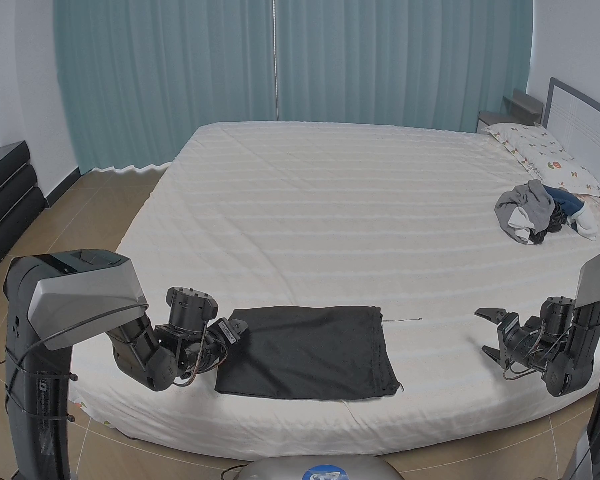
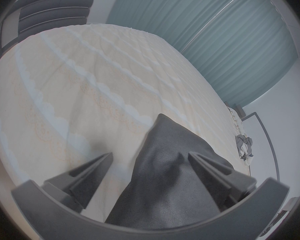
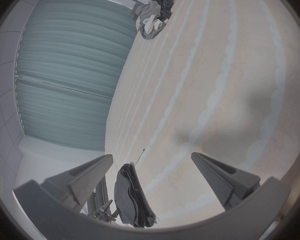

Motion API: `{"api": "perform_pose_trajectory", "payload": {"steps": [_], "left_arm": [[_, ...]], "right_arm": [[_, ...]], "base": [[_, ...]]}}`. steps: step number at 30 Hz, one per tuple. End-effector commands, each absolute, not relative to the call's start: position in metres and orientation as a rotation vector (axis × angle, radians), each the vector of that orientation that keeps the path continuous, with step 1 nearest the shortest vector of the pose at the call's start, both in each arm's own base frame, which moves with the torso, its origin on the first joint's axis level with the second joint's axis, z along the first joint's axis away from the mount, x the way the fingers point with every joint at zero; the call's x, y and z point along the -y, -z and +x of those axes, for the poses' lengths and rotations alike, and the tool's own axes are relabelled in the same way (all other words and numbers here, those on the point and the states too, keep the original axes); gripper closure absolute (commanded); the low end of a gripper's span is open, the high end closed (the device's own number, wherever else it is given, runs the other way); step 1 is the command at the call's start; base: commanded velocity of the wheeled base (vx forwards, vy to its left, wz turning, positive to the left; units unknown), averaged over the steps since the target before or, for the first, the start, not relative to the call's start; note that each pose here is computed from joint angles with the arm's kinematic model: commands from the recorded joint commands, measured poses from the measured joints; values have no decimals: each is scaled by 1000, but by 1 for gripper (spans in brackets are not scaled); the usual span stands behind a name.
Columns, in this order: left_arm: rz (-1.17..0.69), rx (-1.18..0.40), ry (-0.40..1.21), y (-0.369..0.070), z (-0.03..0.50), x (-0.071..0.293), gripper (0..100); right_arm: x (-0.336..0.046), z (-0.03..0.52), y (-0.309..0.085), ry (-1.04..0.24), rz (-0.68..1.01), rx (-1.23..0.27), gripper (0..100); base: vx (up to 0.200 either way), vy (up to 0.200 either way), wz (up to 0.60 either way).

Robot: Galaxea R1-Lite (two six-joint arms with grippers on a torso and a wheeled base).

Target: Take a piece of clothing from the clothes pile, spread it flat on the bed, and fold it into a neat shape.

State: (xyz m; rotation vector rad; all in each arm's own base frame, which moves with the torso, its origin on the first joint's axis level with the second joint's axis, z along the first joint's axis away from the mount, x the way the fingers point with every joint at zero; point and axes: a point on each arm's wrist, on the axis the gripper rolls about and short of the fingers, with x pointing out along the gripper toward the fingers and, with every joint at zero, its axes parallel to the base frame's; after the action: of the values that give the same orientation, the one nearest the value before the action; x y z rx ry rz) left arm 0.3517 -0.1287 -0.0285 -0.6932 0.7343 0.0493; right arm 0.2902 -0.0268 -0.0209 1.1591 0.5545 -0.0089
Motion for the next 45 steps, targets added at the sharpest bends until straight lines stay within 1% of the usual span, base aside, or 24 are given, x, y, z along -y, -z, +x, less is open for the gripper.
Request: {"api": "perform_pose_trajectory", "payload": {"steps": [1, 3, 5, 12, 14, 16, 17, 18, 22, 25, 26, 27, 28, 31, 36, 40, 45], "left_arm": [[-700, -723, -53, 25, 353, 126, 0], [-707, -714, -57, 22, 354, 123, 0], [-732, -670, -74, 8, 358, 110, 0], [-758, -571, -68, -30, 357, 93, 0], [-746, -563, -67, -37, 350, 89, 0], [-726, -543, -67, -49, 340, 82, 0], [-725, -539, -68, -51, 340, 81, 0], [-716, -514, -60, -64, 329, 76, 0], [-727, -441, -33, -97, 304, 69, 0], [-706, -381, -13, -120, 281, 63, 0], [-701, -376, -13, -122, 278, 63, 0], [-672, -338, -17, -132, 266, 60, 0], [-651, -316, -27, -136, 258, 57, 0], [-607, -237, -49, -153, 235, 51, 0], [-546, -132, -13, -174, 190, 40, 0], [-483, -64, 8, -179, 154, 32, 0], [-405, 42, 27, -182, 110, 21, 0]], "right_arm": [[27, 291, 21, 4, 1158, -547, 0], [27, 291, 21, 4, 1158, -547, 0], [27, 292, 21, 4, 1156, -544, 0], [25, 292, 22, 0, 1142, -548, 0], [21, 288, 17, 4, 1096, -539, 0], [21, 276, 8, 48, 1025, -513, 0], [21, 275, 7, 50, 1018, -511, 0], [21, 263, -4, 69, 928, -484, 0], [18, 229, -40, 46, 787, -410, 0], [15, 202, -75, -5, 724, -290, 0], [15, 201, -79, -10, 723, -272, 0], [16, 191, -98, -26, 708, -184, 0], [16, 184, -108, -25, 696, -144, 0], [14, 160, -129, -45, 640, -63, 0], [9, 120, -142, -67, 537, -53, 0], [5, 88, -143, -79, 488, -47, 0], [0, 50, -139, -122, 367, -10, 0]], "base": [[0, 0, 0], [0, 0, 0], [0, 0, 0], [0, 0, 0], [0, 0, 0], [0, 0, 0], [0, 0, 0], [0, 0, 0], [0, 0, 0], [0, 0, 0], [0, 0, 0], [0, 0, 0], [0, 0, 0], [0, 0, 0], [0, 0, 0], [0, 0, 0], [0, 0, 0]]}}
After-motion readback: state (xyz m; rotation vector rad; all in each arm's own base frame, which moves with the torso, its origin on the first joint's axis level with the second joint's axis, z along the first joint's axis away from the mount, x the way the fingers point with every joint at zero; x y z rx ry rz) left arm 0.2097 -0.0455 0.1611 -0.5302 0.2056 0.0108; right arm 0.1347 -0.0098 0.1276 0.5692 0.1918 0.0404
